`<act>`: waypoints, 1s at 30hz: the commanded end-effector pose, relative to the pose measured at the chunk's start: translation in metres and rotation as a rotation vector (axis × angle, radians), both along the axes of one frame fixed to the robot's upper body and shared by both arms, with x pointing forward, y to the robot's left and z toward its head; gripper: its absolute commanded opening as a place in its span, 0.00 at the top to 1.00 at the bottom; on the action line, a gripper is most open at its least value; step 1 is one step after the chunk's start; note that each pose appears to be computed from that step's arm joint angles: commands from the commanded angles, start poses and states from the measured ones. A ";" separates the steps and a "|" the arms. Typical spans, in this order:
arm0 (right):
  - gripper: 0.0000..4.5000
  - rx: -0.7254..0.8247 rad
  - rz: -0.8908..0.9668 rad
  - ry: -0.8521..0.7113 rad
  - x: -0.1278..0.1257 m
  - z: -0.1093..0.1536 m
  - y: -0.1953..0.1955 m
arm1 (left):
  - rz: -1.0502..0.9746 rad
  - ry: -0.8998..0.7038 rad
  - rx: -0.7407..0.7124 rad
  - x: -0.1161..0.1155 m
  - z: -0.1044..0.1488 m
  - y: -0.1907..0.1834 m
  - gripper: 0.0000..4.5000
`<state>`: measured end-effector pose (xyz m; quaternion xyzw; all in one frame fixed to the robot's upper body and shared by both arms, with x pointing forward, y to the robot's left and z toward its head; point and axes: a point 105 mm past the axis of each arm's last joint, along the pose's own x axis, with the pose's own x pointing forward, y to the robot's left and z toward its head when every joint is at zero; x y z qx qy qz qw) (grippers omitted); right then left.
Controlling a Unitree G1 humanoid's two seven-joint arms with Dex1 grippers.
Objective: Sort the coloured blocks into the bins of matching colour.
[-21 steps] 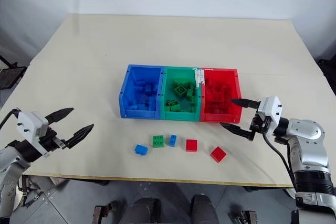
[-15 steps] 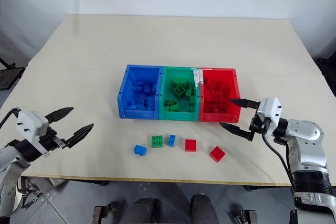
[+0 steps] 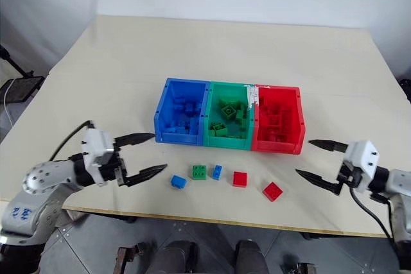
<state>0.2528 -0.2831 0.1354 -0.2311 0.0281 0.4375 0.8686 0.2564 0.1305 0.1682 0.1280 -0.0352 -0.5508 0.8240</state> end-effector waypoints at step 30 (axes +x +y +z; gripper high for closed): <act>0.13 0.102 0.023 0.362 -0.031 -0.066 0.088 | -0.099 0.050 -0.008 -0.028 -0.011 -0.003 0.00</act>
